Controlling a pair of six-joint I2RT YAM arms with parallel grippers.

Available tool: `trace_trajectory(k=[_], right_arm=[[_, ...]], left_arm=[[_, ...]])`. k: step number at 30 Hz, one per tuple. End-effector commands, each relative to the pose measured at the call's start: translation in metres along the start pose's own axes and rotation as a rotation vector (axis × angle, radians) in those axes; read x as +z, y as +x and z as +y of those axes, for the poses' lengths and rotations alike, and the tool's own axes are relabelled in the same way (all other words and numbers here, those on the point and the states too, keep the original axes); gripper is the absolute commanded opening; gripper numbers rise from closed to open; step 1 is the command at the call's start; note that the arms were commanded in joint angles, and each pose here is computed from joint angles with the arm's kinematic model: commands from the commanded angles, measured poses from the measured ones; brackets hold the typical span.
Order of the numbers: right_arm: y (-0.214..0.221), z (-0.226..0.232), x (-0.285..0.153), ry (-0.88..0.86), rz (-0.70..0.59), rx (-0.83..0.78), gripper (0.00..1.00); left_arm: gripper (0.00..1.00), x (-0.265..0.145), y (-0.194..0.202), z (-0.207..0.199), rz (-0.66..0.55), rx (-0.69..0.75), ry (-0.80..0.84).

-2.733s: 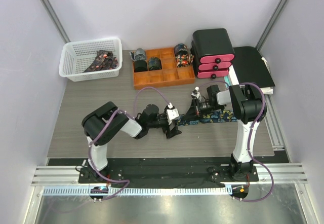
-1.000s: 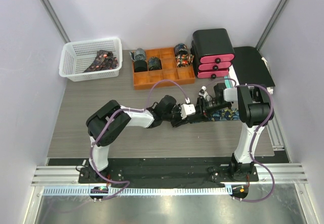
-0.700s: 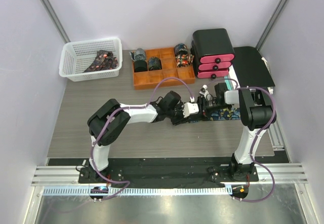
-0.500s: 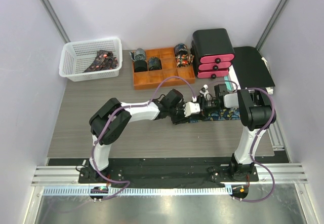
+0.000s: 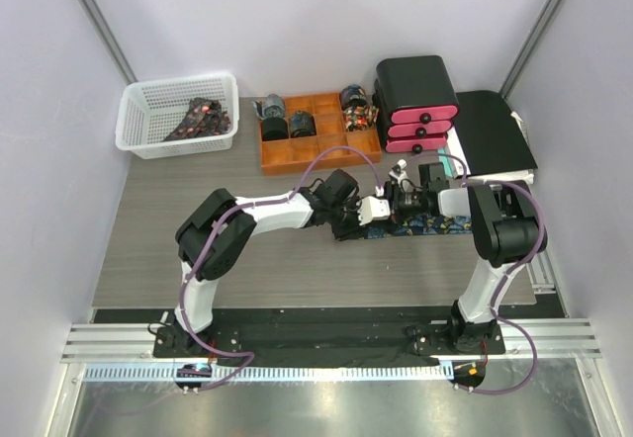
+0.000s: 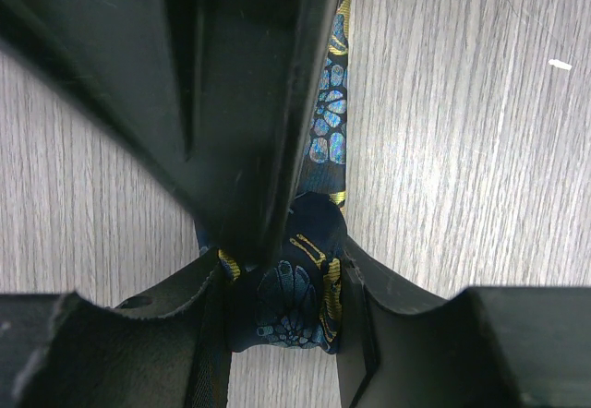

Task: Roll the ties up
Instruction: Roll the tie at the center of the board.

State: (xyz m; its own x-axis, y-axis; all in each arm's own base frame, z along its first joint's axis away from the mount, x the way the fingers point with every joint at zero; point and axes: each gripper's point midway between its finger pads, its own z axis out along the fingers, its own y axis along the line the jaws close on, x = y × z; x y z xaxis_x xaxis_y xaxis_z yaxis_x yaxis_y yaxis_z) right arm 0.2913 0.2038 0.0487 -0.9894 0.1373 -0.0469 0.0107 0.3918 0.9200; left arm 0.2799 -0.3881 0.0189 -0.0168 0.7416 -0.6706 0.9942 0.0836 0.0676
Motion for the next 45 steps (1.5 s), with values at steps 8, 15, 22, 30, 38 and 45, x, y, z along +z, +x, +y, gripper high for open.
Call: trace_trajectory(k=[8,15,22,30,38,45], right_arm=[[0.004,0.035,-0.001,-0.085,0.024,-0.066,0.38],[0.012,0.008,0.020,-0.016,0.054,-0.084,0.38],[0.017,-0.013,0.026,0.060,0.075,-0.098,0.19],[0.011,-0.025,0.019,0.103,0.050,-0.084,0.01],[0.008,-0.017,0.003,0.064,0.045,-0.046,0.03],[0.006,0.000,0.000,0.046,0.019,-0.077,0.42]], left_arm=[[0.20,0.003,0.107,-0.061,0.343,-0.140,0.188],[0.21,0.003,0.107,-0.062,0.342,-0.147,0.193],[0.22,0.004,0.108,-0.063,0.344,-0.150,0.201],[0.24,-0.001,0.103,-0.058,0.309,-0.194,0.194],[0.13,-0.004,0.096,-0.050,0.265,-0.226,0.194],[0.13,-0.001,0.097,-0.052,0.269,-0.230,0.204]])
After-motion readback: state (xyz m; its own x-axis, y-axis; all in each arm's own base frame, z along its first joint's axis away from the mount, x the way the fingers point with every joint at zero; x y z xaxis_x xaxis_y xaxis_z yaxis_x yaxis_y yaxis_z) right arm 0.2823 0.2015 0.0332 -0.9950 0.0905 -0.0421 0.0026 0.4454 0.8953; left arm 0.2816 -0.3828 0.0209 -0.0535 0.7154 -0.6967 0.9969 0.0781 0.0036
